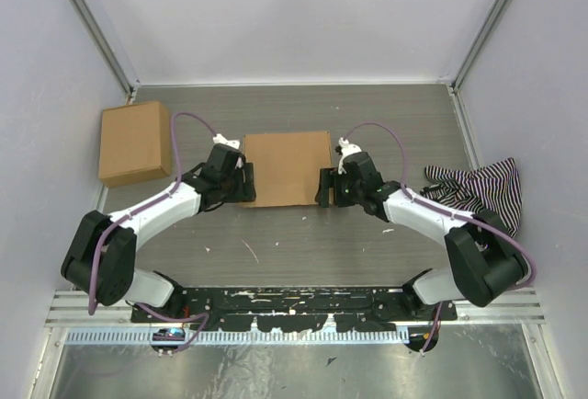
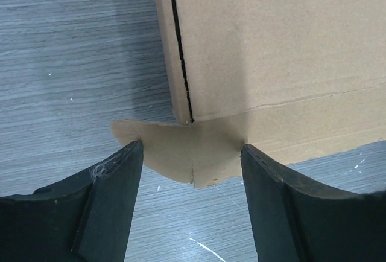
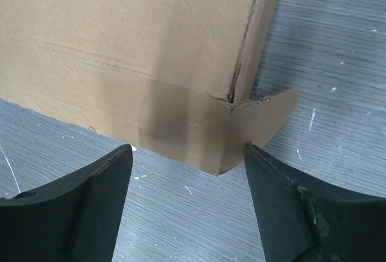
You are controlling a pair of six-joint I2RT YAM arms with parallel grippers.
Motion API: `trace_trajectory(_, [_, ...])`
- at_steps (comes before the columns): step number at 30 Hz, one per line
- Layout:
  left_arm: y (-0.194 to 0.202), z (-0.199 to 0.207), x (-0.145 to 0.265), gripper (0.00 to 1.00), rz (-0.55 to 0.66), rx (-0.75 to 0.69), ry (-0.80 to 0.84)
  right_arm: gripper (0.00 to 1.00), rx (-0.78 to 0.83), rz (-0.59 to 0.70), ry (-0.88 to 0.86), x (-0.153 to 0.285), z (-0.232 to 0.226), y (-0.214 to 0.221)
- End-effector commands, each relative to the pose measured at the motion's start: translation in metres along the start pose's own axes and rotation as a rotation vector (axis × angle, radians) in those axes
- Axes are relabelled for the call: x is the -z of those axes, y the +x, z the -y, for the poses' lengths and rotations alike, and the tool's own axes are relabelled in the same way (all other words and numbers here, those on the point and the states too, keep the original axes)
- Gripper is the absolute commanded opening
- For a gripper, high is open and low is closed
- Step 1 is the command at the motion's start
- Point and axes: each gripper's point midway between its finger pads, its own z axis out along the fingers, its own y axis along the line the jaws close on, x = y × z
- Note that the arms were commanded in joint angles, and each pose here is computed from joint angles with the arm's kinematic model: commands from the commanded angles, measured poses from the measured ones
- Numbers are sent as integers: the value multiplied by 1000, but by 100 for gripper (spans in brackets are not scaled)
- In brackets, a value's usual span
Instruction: Fold the paper box
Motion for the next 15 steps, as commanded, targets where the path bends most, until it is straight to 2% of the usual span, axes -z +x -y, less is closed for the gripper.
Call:
trace_trajectory(1, [-10, 14, -4, 72, 23, -11, 57, 80, 45, 85, -31, -2, -20, -30])
trace_trajectory(6, [-7, 22, -4, 69, 13, -19, 97, 75, 60, 80, -35, -2, -29, -29])
trace_trajectory(15, [1, 26, 7, 57, -43, -7, 113, 63, 33, 48, 2, 7, -29, -31])
